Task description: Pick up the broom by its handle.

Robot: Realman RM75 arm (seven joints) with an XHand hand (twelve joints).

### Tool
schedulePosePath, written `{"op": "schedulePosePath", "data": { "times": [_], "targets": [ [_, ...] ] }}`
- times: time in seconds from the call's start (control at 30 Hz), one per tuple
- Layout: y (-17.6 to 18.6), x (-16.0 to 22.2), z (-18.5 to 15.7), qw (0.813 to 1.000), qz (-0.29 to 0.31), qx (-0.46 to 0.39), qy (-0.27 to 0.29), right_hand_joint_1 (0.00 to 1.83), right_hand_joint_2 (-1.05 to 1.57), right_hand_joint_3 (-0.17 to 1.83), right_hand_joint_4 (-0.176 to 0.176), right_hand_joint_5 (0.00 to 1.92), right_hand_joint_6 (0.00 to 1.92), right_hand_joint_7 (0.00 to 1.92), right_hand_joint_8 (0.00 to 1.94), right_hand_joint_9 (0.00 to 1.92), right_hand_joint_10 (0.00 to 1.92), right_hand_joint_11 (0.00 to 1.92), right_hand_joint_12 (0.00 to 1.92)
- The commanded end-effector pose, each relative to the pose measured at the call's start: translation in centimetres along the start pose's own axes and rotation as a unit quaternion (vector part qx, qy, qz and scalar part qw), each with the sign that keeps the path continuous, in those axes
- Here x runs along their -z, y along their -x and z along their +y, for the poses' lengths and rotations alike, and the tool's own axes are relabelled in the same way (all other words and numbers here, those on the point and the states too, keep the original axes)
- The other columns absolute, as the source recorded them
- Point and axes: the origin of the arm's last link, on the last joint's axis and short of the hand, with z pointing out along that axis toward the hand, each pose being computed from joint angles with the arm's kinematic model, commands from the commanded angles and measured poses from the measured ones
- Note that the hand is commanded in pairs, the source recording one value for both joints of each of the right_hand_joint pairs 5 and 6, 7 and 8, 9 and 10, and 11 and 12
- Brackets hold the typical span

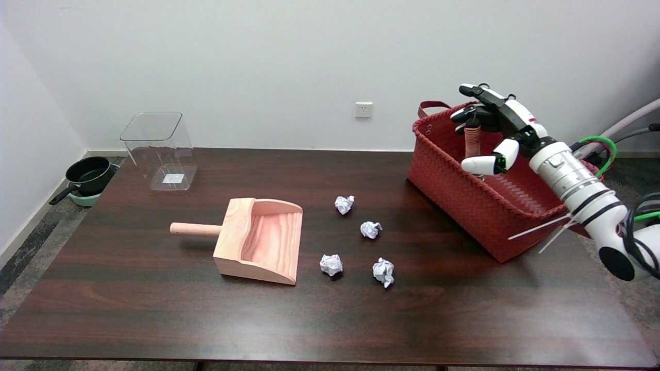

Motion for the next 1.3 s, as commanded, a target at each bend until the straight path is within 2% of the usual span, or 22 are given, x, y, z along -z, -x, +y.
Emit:
{"op": "schedulePosePath", "data": {
  "times": [0.03, 0.5, 0.53, 0.6, 0.67, 0.7, 0.77, 0.83, 1.07, 1.2, 1.27, 1.3],
  "targets": [
    [4.6, -1.6, 1.0, 0.993, 0.003, -0.115, -0.004, 1.19, -0.46, 1.1, 0.0, 0.21, 0.21, 0.7, 0.7, 0.58, 0.58, 0.68, 0.68],
    [5.4, -2.0, 1.6, 0.992, 0.012, -0.126, -0.007, 1.19, -0.4, 1.07, 0.0, 0.21, 0.21, 0.72, 0.72, 0.61, 0.61, 0.71, 0.71],
    [5.3, -2.0, 1.6, 0.992, 0.013, -0.127, -0.007, 1.2, -0.38, 1.06, 0.0, 0.21, 0.21, 0.72, 0.72, 0.63, 0.63, 0.75, 0.75],
    [5.2, -1.9, 1.7, 0.992, 0.016, -0.128, -0.006, 1.2, -0.31, 1.0, 0.0, 0.22, 0.22, 0.75, 0.75, 0.83, 0.83, 0.94, 0.94],
    [5.1, -1.9, 1.7, 0.991, 0.018, -0.129, -0.006, 1.21, -0.24, 0.96, 0.0, 0.24, 0.24, 0.78, 0.78, 0.95, 0.95, 1.02, 1.02],
    [5.0, -1.9, 1.7, 0.991, 0.02, -0.133, -0.005, 1.22, -0.19, 0.96, 0.0, 0.28, 0.28, 0.81, 0.81, 0.99, 0.99, 1.04, 1.04],
    [5.0, -1.7, 1.9, 0.99, 0.024, -0.139, -0.003, 1.2, -0.05, 1.0, 0.0, 0.56, 0.56, 0.95, 0.95, 1.15, 1.15, 1.09, 1.09],
    [4.8, -1.6, 2.0, 0.989, 0.029, -0.143, -0.004, 1.16, 0.12, 0.97, 0.0, 0.75, 0.75, 1.07, 1.07, 1.22, 1.22, 1.12, 1.12],
    [4.3, -1.3, 2.1, 0.989, 0.041, -0.143, -0.006, 1.1, 0.52, 0.84, 0.0, 1.12, 1.12, 1.3, 1.3, 1.43, 1.43, 1.3, 1.3],
    [4.1, -1.3, 2.2, 0.989, 0.044, -0.142, -0.007, 1.09, 0.65, 0.82, 0.0, 1.28, 1.28, 1.42, 1.42, 1.52, 1.52, 1.4, 1.4],
    [4.0, -1.4, 2.1, 0.989, 0.045, -0.142, -0.008, 1.07, 0.72, 0.85, 0.0, 1.48, 1.48, 1.51, 1.51, 1.61, 1.61, 1.48, 1.48],
    [4.0, -1.4, 2.1, 0.989, 0.046, -0.142, -0.009, 1.07, 0.72, 0.86, 0.0, 1.49, 1.49, 1.52, 1.52, 1.62, 1.62, 1.5, 1.5]
  ]
}}
